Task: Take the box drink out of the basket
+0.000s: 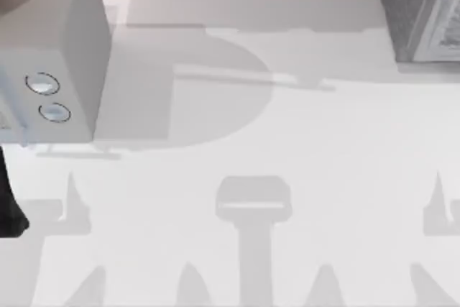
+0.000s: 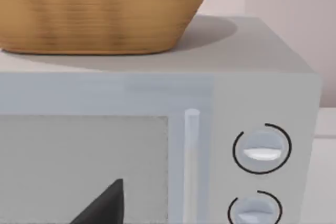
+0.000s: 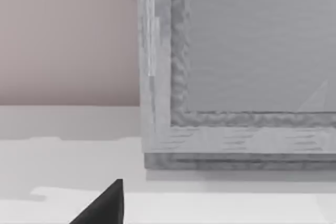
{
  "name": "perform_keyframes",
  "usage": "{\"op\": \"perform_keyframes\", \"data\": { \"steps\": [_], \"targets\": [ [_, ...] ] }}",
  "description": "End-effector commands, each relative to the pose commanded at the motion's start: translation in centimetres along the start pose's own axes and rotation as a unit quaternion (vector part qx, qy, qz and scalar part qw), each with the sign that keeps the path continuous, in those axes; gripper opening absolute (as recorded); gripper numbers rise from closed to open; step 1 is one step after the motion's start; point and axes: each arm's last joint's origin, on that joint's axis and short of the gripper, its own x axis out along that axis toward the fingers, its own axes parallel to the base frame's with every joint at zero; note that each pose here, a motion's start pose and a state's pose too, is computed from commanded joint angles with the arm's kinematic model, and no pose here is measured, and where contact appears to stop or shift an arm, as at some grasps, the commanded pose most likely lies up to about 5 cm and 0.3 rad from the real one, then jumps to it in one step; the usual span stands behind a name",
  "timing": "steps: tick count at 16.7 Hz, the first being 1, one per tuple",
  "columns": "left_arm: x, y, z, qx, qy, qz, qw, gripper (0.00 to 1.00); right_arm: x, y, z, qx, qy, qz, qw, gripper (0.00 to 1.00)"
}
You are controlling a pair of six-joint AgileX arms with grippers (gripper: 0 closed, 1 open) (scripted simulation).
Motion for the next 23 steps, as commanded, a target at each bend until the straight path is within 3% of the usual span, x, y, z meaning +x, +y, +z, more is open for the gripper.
{"op": "perform_keyframes", "data": {
  "steps": [6,11,18,23],
  "targets": [
    [0.4,0.2,1.1,-0.002,0.014,0.002,1.000,1.00,0.0,0.0,0.0,0.000,0.000,0.000,1.000,1.00],
    [2.5,1.1,5.7,0.000,0.014,0.005,1.000,1.00,0.0,0.0,0.0,0.000,0.000,0.000,1.000,1.00],
    [10.4,4.1,12.7,0.002,0.000,0.003,1.000,1.00,0.0,0.0,0.0,0.000,0.000,0.000,1.000,1.00],
    [17.4,7.5,14.1,0.000,-0.001,-0.002,1.000,1.00,0.0,0.0,0.0,0.000,0.000,0.000,1.000,1.00]
  ]
}}
